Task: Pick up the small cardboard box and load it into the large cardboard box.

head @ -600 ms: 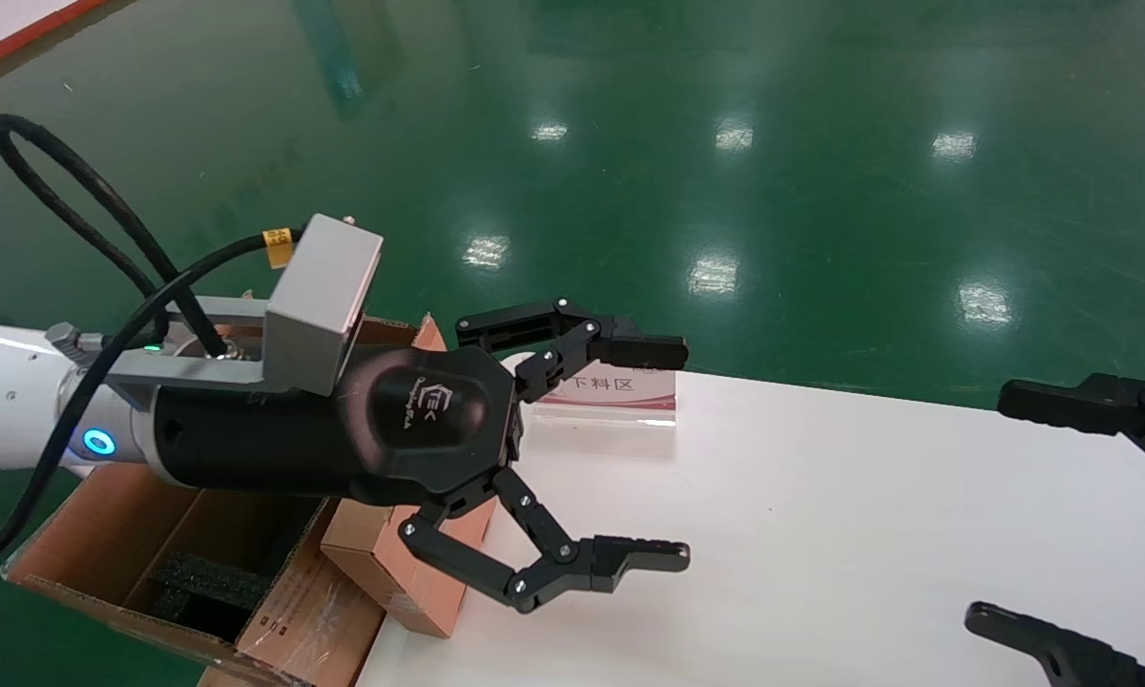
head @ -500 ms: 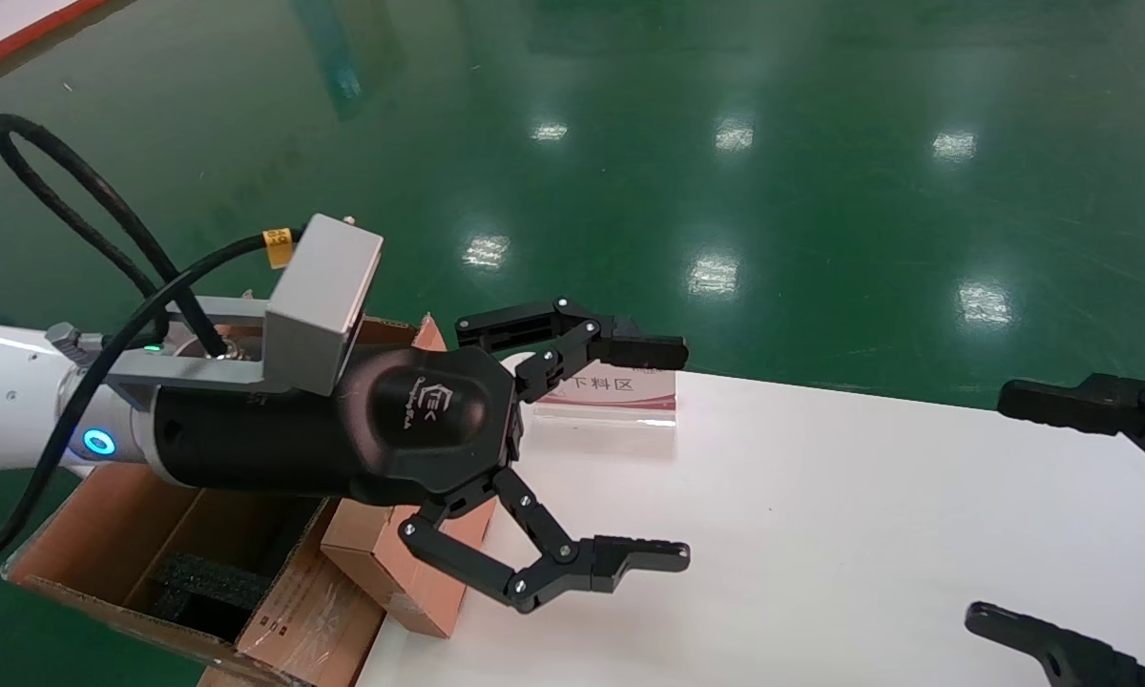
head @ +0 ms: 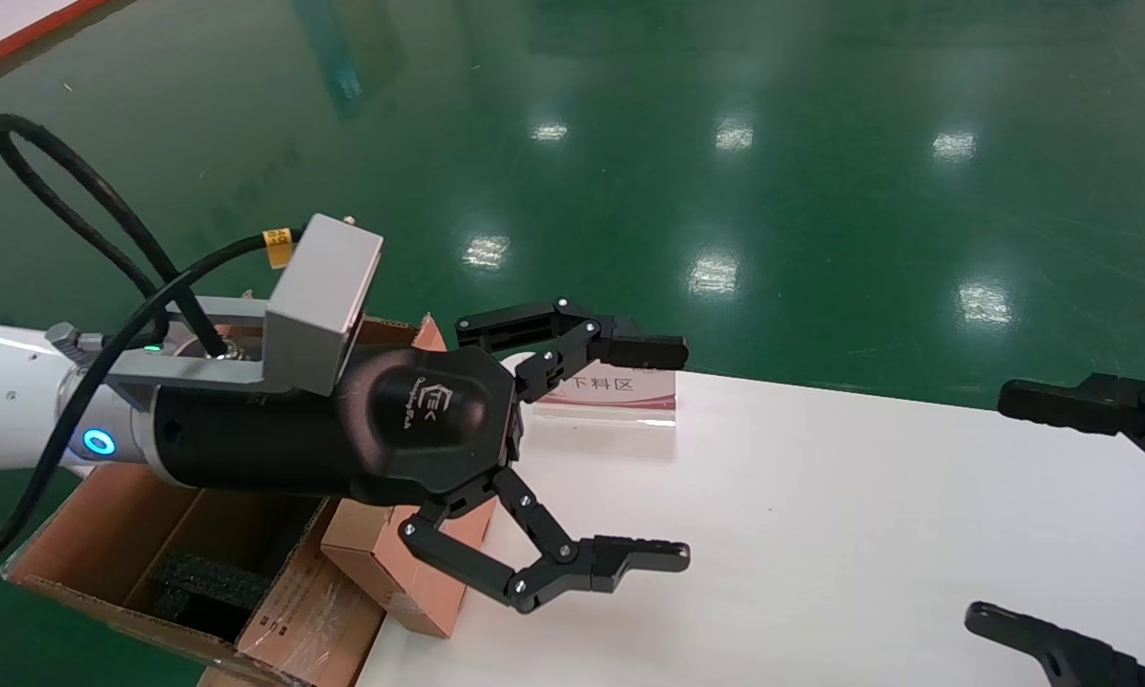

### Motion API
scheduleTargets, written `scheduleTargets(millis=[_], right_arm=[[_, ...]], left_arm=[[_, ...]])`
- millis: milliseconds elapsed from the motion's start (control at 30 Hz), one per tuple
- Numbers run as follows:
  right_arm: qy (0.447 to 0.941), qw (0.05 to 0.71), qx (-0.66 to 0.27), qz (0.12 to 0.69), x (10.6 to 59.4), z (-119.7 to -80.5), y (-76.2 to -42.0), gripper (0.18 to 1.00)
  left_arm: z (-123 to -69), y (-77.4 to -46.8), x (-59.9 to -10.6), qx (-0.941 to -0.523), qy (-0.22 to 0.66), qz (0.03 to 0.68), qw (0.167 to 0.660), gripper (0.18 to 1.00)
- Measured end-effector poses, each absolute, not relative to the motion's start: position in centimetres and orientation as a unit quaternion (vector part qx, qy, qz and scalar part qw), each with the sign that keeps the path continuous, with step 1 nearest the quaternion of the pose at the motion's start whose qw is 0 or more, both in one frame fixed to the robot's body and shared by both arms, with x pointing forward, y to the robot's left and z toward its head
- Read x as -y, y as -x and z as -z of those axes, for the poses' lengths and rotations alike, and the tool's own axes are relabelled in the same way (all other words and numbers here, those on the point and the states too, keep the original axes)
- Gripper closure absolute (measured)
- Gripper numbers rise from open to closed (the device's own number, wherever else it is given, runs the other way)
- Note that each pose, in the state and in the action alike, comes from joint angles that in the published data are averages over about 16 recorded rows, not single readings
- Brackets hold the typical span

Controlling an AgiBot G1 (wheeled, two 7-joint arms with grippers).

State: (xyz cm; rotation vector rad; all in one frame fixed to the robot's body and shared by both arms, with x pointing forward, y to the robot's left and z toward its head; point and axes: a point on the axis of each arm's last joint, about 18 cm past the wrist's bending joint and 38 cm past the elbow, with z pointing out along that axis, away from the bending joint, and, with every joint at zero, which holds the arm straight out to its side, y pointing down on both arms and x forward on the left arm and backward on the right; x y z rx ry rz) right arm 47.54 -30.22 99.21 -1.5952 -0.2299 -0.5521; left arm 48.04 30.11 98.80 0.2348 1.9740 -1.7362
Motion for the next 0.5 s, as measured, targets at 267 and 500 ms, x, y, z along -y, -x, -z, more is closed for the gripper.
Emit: scheduleTargets(millis=[267,500], right_arm=[[0.705,0.659,0.102,0.244,30.2,-99.2,-47.5,0.178],[0.705,0.659,0.102,0.244,30.2,-99.2,-47.5,0.178]], left_arm=[[-97.8,-49.9,-30.2,-0.787,-0.047,0.558,0.259,0.184],[-97.3,-52.5,-30.4,-0.852,0.006,0.451,0.268,0.184]])
